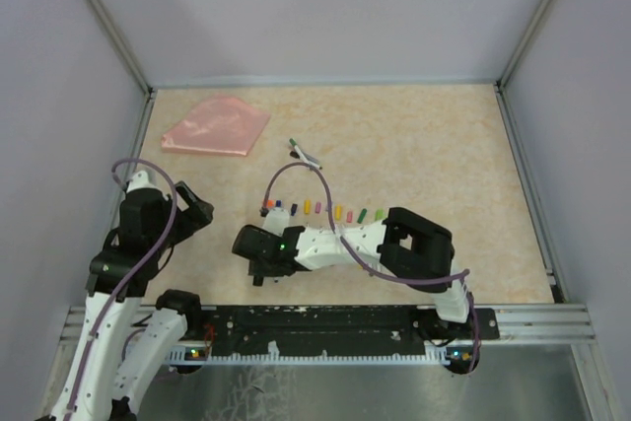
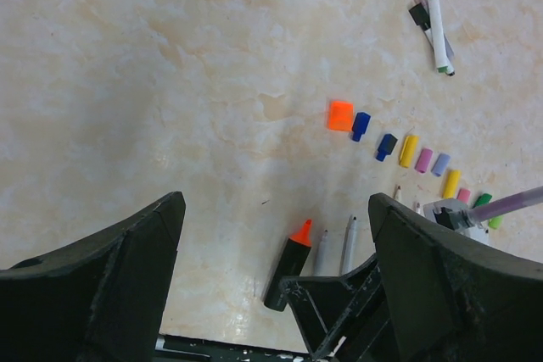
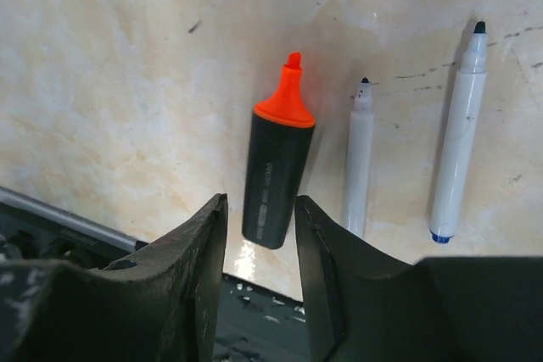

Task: Open the pen caps
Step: Place the pen at the center of the board.

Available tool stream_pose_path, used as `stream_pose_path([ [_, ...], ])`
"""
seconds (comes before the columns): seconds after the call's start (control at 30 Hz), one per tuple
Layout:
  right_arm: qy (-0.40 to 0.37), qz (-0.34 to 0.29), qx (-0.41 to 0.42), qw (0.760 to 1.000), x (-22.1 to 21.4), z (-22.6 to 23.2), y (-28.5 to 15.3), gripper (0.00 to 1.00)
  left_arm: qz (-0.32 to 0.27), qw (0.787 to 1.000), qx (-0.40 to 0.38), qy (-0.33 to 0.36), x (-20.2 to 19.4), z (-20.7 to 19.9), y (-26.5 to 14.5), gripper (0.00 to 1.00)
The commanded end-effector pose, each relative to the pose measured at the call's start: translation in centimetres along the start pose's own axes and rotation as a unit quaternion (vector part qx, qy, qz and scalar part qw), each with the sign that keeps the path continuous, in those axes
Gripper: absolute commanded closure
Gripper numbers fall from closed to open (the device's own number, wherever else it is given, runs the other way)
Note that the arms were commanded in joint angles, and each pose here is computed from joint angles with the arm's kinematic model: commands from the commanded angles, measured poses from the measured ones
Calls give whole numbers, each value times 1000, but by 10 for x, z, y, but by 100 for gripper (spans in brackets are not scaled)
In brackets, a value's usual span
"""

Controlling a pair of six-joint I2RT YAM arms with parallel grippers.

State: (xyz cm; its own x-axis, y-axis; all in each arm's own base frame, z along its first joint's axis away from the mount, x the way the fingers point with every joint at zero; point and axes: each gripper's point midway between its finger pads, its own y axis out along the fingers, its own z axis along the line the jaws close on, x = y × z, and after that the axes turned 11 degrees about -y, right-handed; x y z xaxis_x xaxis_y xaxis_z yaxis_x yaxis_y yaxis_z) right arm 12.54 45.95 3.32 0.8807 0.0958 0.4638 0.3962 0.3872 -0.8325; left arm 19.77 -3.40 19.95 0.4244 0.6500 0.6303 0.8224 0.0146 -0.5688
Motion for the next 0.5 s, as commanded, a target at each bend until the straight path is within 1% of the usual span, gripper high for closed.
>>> stream_pose_path([
  [0.0, -16, -81, 63, 995, 53, 33, -59, 62, -20, 999, -31, -11, 15, -18, -9, 6],
  [0.1, -40, -105, 84, 990, 65, 37, -78, 62, -26, 998, -49, -9, 18, -26, -7, 7],
  [0.2, -68, -138, 103, 983, 85, 33, -97, 56, -31, 995, -91, 0, 22, -42, -6, 6],
  [0.27, -100, -156, 144, 972, 100, 31, -111, 54, -34, 992, -121, 14, 22, -53, -5, 6],
  [0.3, -112, -164, 179, 964, 108, 30, -118, 54, -39, 990, -133, 21, 24, -57, -4, 6],
  [0.37, -128, -184, 256, 940, 123, 24, -131, 54, -51, 987, -149, 28, 27, -63, -2, 2],
  [0.43, -125, -226, 326, 909, 147, 13, -151, 54, -60, 984, -164, 33, 30, -69, 0, 1],
  [0.47, -123, -246, 343, 898, 159, 2, -155, 52, -63, 982, -173, 33, 30, -72, 2, 1],
])
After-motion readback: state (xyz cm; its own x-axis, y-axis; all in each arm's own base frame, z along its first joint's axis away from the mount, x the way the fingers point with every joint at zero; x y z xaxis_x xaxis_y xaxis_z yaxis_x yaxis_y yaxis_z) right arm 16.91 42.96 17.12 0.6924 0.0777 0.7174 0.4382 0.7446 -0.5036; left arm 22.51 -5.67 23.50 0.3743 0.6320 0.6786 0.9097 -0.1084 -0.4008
